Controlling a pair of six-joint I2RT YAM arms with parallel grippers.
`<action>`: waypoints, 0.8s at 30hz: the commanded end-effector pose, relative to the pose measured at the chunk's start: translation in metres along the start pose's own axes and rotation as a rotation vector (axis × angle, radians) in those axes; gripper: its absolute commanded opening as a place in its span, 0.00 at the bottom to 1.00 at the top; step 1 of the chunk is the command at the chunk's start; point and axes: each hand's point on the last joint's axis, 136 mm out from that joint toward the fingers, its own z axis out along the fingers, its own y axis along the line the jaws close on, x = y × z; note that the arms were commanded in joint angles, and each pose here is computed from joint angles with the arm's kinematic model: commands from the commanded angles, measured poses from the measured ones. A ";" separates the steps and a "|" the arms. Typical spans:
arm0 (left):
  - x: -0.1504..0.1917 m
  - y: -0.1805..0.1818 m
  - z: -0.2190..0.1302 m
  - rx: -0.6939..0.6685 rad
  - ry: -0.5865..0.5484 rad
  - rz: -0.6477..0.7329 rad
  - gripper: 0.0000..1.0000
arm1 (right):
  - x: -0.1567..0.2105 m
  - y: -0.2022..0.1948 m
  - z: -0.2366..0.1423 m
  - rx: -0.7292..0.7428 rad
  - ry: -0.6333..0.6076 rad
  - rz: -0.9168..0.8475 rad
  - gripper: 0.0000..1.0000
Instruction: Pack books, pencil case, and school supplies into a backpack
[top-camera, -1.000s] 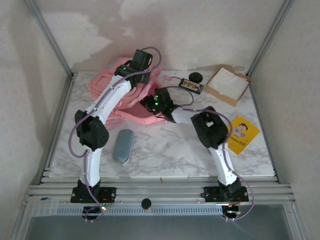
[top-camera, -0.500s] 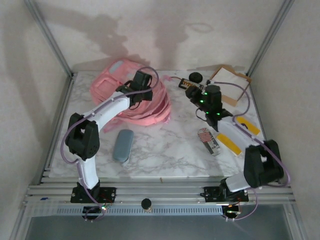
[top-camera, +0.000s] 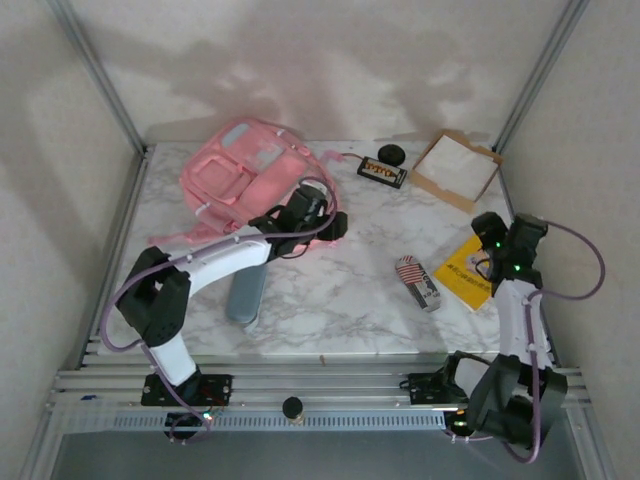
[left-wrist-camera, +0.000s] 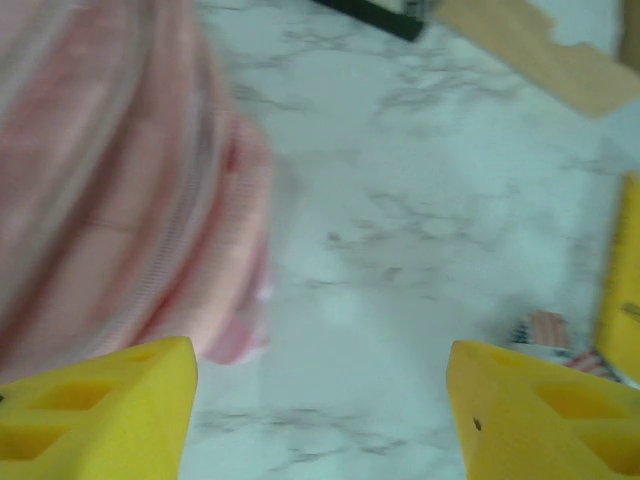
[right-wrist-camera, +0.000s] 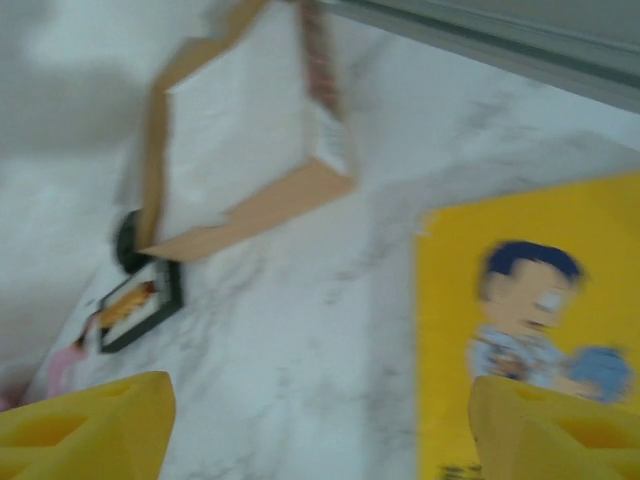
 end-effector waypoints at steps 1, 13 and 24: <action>-0.001 -0.032 -0.002 0.095 -0.037 -0.053 0.68 | 0.026 -0.040 0.007 0.072 0.110 0.067 0.83; 0.012 -0.074 0.007 0.196 -0.037 -0.110 0.71 | 0.048 -0.105 0.036 0.234 0.180 0.151 0.99; 0.005 -0.081 0.013 0.219 -0.059 -0.172 0.74 | 0.059 -0.077 0.074 0.152 0.283 0.060 0.99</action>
